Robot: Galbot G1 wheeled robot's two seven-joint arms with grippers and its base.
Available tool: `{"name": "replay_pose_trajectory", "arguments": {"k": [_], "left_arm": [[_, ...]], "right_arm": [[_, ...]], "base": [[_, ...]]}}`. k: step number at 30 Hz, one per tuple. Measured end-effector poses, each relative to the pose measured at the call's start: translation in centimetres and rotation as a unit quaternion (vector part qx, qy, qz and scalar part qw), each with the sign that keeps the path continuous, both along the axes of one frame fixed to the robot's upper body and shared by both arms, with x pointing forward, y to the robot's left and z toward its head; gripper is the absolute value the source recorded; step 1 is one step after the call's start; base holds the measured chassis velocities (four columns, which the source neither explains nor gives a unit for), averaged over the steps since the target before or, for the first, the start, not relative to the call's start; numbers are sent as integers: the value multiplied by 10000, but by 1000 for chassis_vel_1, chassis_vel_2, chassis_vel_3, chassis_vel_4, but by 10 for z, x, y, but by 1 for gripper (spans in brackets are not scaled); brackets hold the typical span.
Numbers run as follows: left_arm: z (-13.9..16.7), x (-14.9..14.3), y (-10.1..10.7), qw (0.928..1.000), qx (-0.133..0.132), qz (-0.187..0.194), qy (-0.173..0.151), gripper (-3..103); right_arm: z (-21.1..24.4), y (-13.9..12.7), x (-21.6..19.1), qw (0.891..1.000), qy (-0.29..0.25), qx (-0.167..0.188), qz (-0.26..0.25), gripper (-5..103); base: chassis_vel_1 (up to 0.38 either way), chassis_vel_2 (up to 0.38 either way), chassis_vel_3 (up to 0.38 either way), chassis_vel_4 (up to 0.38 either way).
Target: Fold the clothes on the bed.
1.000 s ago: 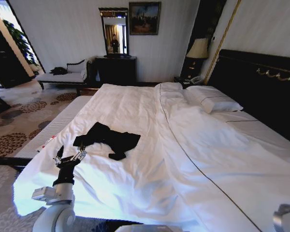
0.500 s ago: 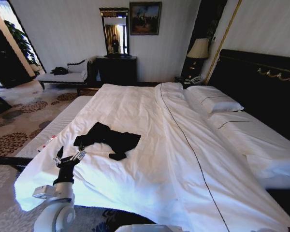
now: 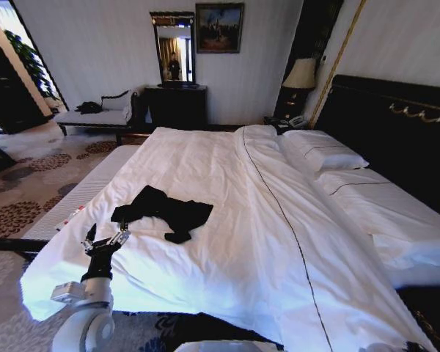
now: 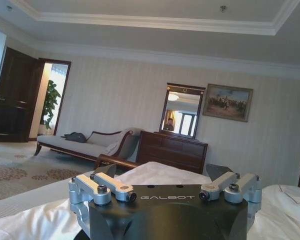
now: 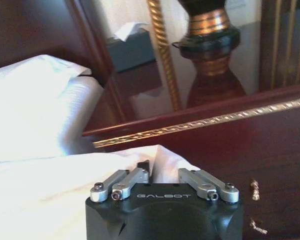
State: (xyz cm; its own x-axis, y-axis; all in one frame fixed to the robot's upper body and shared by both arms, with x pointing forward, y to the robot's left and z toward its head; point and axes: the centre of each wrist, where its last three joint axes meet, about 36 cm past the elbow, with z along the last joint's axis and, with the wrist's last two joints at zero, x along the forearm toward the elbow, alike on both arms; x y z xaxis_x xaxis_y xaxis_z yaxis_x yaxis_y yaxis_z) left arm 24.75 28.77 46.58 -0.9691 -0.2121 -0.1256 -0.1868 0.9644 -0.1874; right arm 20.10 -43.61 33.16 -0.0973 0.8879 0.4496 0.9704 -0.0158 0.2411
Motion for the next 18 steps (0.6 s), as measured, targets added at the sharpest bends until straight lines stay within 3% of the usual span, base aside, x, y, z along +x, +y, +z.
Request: {"name": "replay_pose_trajectory", "arguments": {"k": [2, 4, 5, 9, 11, 12, 14, 15, 18], "left_arm": [[1, -2, 0, 10000, 34, 12, 15, 100], [1, -3, 0, 10000, 51, 18, 23, 100], [1, -4, 0, 10000, 61, 21, 27, 100], [2, -6, -2, 9999, 119, 16, 40, 100], [2, -7, -3, 9999, 125, 13, 43, 100], [2, -7, -4, 9999, 133, 10, 47, 100], [3, -8, -4, 9999, 150, 4, 49, 100], [3, -8, -4, 9999, 150, 4, 49, 100], [3, -9, -5, 9999, 162, 9, 56, 100]], "right_arm": [[10, 1, 1, 9998, 187, -91, 67, 30], [17, 2, 1, 9995, 270, -120, 79, 30], [23, 2, 1, 9994, 323, -132, 79, 35], [87, 7, 3, 9986, 515, -103, -29, 57], [103, 6, 2, 9987, 503, -81, -74, 57], [121, 4, 1, 9986, 494, -97, -142, 63], [145, -1, -1, 9983, 471, -242, -241, 74], [145, -1, -1, 9983, 471, -242, -241, 74], [167, -12, -5, 9954, 516, -718, -374, 85]], "base": [[0, 0, 0, 0], [0, 0, 0, 0], [0, 0, 0, 0], [0, 0, 0, 0], [0, 0, 0, 0], [0, 0, 0, 0], [0, 0, 0, 0], [0, 0, 0, 0], [0, 0, 0, 0]]}}
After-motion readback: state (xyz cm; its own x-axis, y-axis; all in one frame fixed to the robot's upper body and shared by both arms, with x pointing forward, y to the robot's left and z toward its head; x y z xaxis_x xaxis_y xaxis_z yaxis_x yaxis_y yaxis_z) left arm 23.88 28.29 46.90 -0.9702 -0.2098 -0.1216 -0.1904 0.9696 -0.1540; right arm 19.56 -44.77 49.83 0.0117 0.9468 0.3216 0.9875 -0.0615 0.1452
